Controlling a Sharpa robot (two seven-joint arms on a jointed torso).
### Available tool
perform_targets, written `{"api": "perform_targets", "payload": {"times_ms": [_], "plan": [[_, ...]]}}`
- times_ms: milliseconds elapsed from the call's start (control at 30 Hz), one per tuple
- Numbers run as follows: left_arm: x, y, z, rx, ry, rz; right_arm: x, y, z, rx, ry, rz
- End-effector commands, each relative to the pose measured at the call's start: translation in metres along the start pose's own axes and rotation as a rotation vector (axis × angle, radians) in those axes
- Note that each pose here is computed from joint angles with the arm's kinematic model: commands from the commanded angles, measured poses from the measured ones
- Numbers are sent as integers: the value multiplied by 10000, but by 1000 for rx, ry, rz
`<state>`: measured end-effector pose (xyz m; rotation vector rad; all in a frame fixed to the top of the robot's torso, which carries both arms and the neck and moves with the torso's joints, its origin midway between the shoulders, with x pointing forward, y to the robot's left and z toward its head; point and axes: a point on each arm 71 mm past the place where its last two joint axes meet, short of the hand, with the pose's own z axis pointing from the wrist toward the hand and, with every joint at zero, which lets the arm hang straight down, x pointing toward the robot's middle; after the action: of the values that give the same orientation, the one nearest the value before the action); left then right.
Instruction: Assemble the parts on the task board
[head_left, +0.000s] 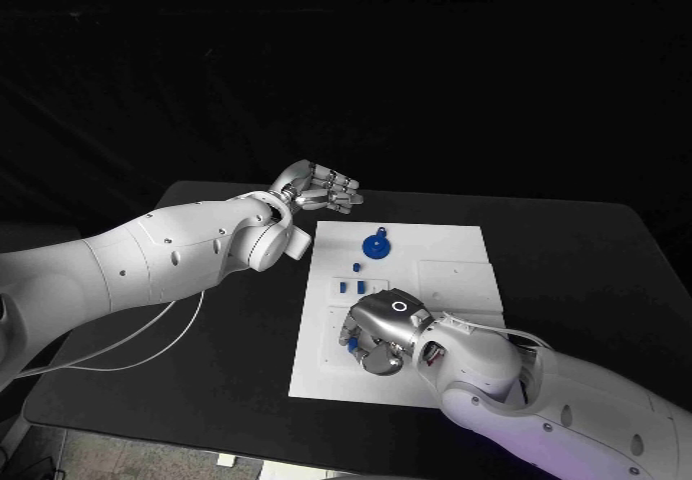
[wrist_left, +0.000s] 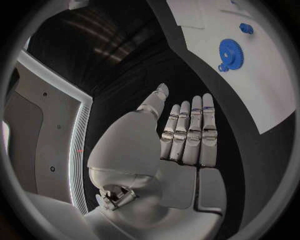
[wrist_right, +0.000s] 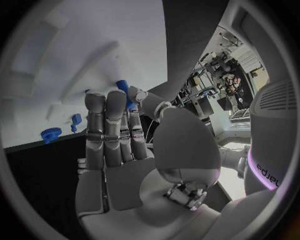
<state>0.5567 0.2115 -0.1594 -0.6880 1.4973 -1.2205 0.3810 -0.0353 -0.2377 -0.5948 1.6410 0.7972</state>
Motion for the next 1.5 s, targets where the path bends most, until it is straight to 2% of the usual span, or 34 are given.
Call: {"api": "perform_targets", "payload": {"times_ms": [33,667,900,1067,1167,1333,1500], "plan": [[15,-13,5,4,12,-10,115,8,-14,-4,63,9],[7,-7,1,-1,12,-10,21,-44,-59,21,-72,60],[2,-3,2,-1,11,-10,-82,-47,-126,19,-171,105],[-2,-1,3,-2,11,-9,-207,-86,-177,24,-214,169],[-7,1,3,-2,11,-9,-314,-175,-218,51,-223,222],[-24,16,0,-4,11,-9,-486,-450,-342,138,-197,323],[-51,48,-19,-6,17,-11,-605,-881,-558,272,-121,429]]}}
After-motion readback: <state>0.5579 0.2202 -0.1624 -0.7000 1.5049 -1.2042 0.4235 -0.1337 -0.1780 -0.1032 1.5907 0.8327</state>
